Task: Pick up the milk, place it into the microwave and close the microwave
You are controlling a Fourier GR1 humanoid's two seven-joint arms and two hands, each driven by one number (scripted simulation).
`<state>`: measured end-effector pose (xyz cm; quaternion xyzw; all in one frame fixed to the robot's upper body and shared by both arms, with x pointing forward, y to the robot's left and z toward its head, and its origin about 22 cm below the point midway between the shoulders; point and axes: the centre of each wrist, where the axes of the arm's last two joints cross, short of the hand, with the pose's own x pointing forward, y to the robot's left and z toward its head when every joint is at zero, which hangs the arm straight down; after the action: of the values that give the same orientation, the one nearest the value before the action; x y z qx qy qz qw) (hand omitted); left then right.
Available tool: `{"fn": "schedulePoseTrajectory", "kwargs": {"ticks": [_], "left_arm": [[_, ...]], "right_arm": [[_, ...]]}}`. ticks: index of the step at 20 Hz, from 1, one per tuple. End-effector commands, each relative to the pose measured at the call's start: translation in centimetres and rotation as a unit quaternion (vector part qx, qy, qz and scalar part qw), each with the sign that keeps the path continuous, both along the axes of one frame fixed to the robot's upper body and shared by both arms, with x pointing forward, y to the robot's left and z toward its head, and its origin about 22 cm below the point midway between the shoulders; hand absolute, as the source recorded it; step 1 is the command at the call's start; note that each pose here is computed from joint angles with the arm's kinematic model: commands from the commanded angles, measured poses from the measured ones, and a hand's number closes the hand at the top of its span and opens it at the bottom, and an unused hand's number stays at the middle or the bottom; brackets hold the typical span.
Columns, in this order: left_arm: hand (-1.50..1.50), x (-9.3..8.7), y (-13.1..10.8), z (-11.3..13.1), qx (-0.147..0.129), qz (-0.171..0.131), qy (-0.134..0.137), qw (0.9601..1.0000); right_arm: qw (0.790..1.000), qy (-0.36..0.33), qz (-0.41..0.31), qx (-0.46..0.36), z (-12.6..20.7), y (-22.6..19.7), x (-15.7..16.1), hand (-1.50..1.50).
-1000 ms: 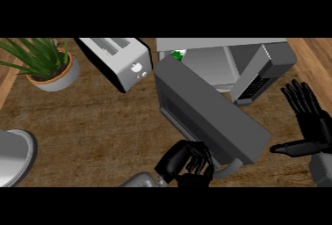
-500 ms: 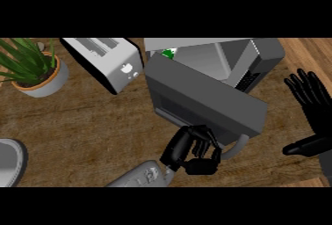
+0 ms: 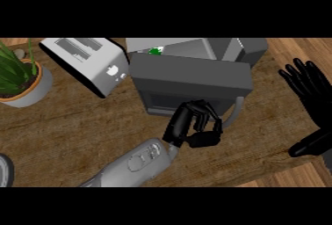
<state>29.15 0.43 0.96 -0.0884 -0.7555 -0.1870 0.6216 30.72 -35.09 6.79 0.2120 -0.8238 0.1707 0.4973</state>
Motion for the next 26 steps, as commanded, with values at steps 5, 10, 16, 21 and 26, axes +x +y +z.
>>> {"fn": "schedulePoseTrajectory", "kwargs": {"ticks": [5,10,16,21,26], "left_arm": [[1.50,3.8,-0.1,2.9,-0.039,0.069,0.006,0.9969],[1.50,5.4,0.4,4.3,-0.087,0.098,-0.003,0.9914],[1.50,6.2,0.7,4.4,-0.112,0.104,-0.005,0.9883],[1.50,6.7,0.7,5.0,-0.131,0.106,-0.011,0.9856],[1.50,6.5,1.0,3.8,-0.129,0.107,-0.018,0.9858]], "right_arm": [[0.998,-0.020,0.056,0.028,2.0,0.7,0.4,-1.50],[0.998,-0.015,0.059,0.026,2.8,0.4,0.6,-1.50],[0.997,-0.027,0.067,0.019,4.8,-0.1,1.0,-1.50],[0.996,-0.037,0.076,0.021,6.0,-0.4,1.1,-1.50],[0.994,-0.047,0.093,0.024,6.9,0.3,1.3,-1.50]]}}
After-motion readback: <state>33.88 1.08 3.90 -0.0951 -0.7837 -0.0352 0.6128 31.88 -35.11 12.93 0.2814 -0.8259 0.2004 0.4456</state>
